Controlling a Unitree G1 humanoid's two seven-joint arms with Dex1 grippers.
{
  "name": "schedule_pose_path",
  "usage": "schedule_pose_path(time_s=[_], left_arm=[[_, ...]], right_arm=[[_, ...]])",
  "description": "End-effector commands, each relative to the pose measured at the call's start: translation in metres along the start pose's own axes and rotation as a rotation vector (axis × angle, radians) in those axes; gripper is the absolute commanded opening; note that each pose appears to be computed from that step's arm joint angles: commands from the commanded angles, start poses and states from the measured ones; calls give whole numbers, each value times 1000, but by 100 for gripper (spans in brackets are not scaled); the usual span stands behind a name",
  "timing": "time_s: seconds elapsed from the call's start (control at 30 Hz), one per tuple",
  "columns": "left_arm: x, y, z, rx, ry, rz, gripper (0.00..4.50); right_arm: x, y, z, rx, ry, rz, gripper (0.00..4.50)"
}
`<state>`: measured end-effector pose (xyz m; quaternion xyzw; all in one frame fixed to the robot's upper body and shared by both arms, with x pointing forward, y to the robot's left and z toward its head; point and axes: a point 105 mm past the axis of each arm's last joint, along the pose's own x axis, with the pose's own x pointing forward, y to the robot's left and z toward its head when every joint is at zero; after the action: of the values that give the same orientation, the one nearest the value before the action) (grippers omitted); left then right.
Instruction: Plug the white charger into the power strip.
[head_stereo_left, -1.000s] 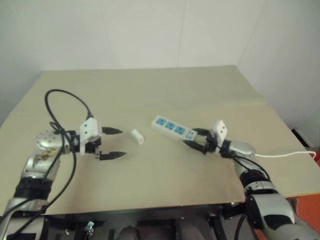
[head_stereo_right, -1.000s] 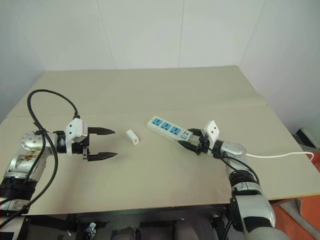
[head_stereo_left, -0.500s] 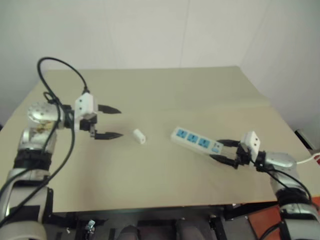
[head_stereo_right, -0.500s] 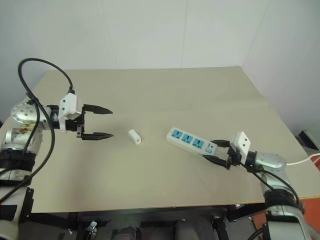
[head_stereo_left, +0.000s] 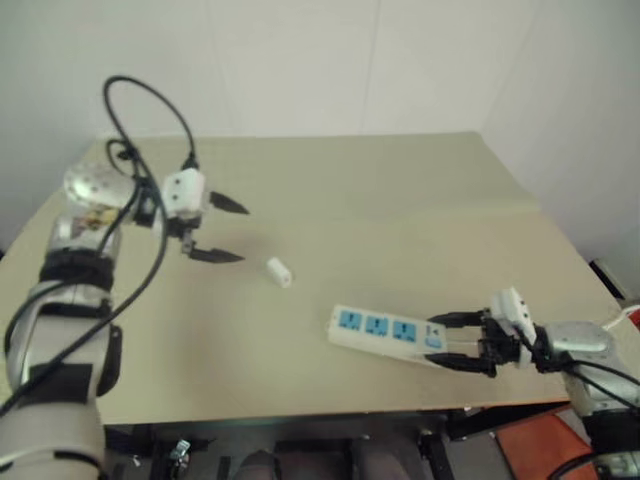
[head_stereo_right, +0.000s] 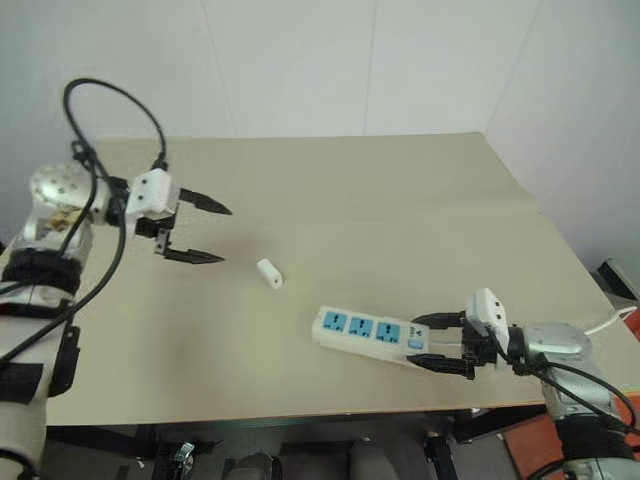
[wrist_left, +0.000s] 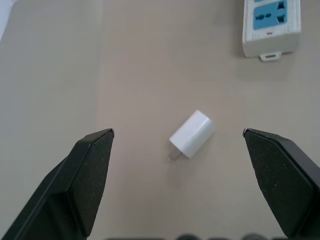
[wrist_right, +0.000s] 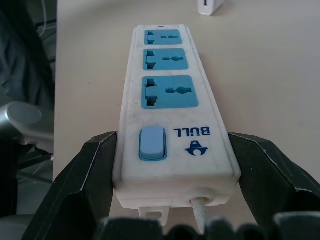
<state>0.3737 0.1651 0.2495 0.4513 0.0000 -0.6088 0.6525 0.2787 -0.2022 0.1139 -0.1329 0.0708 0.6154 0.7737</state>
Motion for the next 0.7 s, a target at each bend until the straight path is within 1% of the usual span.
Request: schedule_pose_path(time_s=[0.03,0.23,0.33,0.47,0.57,0.7], left_arm=[[7,12,22,155,67,-85,450],[26,14,35,345,250,-309,450],[32,16,36,395,311,-369,450],[47,17,43,456,337,-432,450],[53,12,38,529,397,-505,450],[59,9,34,567,438,-562,450]], right_arm=[[4,-4,16,-43,-32,55,338],[25,-2,23,-50,-29,178,338],[32,0,23,-45,-20,213,338],[45,5,23,-51,-22,248,338],[56,3,27,-58,-36,248,338],[69,1,29,-68,-42,247,338]])
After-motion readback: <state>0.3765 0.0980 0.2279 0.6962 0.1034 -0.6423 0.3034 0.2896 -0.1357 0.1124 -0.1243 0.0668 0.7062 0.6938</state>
